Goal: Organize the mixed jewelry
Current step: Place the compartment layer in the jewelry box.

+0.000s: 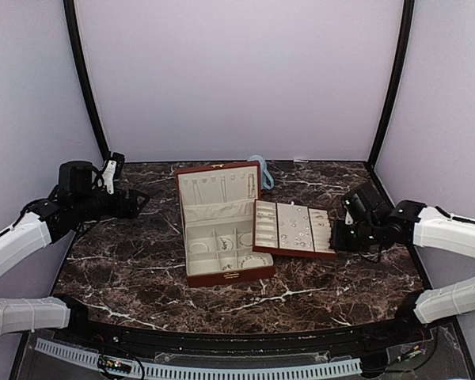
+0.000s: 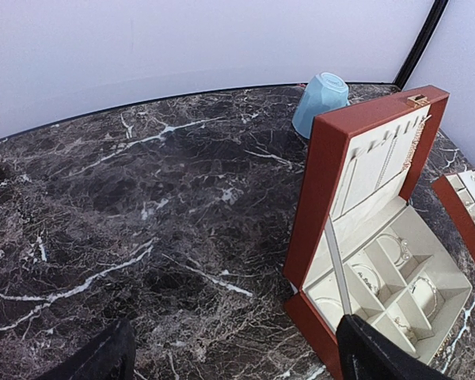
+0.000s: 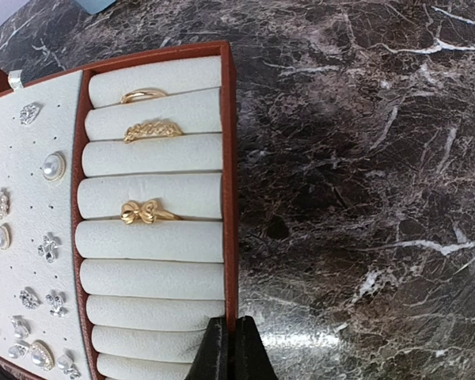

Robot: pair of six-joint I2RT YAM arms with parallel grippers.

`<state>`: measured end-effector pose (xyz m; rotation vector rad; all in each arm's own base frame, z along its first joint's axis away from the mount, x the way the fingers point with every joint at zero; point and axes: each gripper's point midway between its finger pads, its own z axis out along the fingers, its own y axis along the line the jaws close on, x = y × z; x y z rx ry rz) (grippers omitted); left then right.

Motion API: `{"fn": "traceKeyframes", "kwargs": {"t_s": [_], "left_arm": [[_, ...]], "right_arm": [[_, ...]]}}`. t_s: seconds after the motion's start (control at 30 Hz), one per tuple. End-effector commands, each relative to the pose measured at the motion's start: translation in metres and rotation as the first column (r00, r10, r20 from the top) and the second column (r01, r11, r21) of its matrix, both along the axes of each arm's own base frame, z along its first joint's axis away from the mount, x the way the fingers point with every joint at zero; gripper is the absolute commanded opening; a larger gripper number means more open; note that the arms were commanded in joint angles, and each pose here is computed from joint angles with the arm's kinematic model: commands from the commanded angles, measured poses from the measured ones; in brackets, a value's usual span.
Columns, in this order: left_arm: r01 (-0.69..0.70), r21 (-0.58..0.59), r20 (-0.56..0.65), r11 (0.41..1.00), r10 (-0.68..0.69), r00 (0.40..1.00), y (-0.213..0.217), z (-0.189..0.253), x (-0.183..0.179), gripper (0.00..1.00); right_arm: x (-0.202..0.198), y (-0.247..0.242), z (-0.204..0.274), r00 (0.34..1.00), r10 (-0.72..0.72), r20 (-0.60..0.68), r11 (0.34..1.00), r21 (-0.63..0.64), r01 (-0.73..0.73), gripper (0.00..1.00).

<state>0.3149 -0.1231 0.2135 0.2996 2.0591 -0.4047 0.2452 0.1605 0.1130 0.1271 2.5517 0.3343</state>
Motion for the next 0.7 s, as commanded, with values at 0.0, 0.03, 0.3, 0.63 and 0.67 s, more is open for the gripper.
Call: {"fn": "traceKeyframes", "kwargs": {"t_s": [0.0,0.03,0.3,0.63,0.67], "left_arm": [[-0.005,-0.006,0.018,1.0,0.006,1.0,0.002,0.003,-0.001,0.91],[-0.005,-0.006,0.018,1.0,0.005,1.0,0.002,0.002,-0.001,0.91],[-0.002,-0.009,0.019,1.0,0.002,1.0,0.001,0.003,-0.001,0.91],[-0.003,-0.01,0.019,1.0,0.003,1.0,0.002,0.004,-0.002,0.91],[-0.005,-0.007,0.018,1.0,0.005,1.0,0.002,0.003,-0.002,0.91]], "right_arm": [[0.006,0.017,0.026,0.996,-0.043,0.08,0.996,0.076,0.037,0.0],[0.005,0.02,0.027,0.996,-0.039,0.082,0.997,0.071,0.034,0.0],[0.0,0.049,0.027,0.997,0.007,0.08,0.999,0.036,-0.01,0.0],[-0.012,0.091,0.015,0.996,0.086,0.028,0.996,-0.02,-0.085,0.0],[-0.013,0.095,0.014,0.996,0.092,0.02,0.996,-0.025,-0.091,0.0]]}}
